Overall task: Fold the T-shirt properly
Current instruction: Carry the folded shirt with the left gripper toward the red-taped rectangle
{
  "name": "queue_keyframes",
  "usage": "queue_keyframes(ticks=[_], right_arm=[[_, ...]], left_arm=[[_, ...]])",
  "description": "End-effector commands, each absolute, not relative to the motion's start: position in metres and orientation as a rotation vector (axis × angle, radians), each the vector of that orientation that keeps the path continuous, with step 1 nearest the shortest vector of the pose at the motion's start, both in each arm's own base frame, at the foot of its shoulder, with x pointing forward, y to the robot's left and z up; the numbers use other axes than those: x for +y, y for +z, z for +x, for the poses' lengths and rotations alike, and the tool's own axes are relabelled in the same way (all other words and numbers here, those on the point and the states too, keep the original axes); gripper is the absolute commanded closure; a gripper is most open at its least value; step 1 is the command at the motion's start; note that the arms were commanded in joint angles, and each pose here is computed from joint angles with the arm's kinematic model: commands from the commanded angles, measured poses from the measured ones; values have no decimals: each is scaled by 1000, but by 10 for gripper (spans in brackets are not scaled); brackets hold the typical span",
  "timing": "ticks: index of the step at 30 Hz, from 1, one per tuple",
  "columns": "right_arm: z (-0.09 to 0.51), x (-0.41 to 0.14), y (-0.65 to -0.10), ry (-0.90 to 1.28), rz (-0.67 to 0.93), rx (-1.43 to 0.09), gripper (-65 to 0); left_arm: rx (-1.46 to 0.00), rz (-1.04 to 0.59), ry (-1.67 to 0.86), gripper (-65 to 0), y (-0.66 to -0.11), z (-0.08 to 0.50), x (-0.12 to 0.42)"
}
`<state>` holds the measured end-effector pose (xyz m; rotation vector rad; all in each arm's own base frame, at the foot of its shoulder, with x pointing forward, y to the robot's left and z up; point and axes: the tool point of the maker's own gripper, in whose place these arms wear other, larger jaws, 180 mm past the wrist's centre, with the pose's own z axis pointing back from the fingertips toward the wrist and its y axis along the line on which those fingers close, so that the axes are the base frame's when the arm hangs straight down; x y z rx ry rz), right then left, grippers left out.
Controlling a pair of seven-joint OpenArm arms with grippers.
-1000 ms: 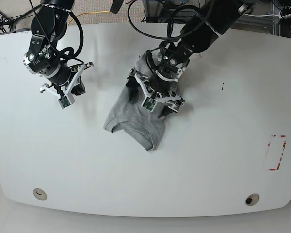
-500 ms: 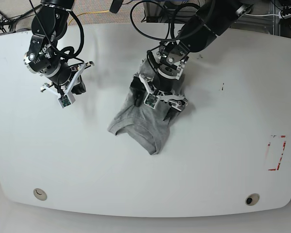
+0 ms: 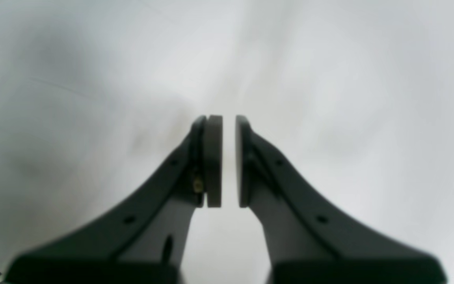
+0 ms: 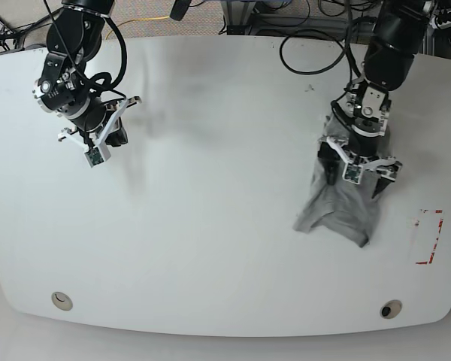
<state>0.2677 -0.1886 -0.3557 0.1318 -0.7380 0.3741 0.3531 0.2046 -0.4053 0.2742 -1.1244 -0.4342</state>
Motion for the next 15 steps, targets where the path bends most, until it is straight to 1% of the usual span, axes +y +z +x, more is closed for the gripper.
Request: queue_keyframes(ticks=[1, 6, 9, 15], right_arm=[[275, -189, -343, 389, 127, -786, -51], [270, -189, -347, 389, 129, -770, -51], [270, -188, -343, 396, 122, -782, -51], [262, -187, -345, 401, 122, -772, -51]], left_arm=[[-897, 328, -427, -593, -436, 321, 261], [-844, 352, -373, -593, -425, 301, 326], [-788, 361, -340, -593, -423, 286, 369], [-718, 411, -281, -593, -409, 265, 437]])
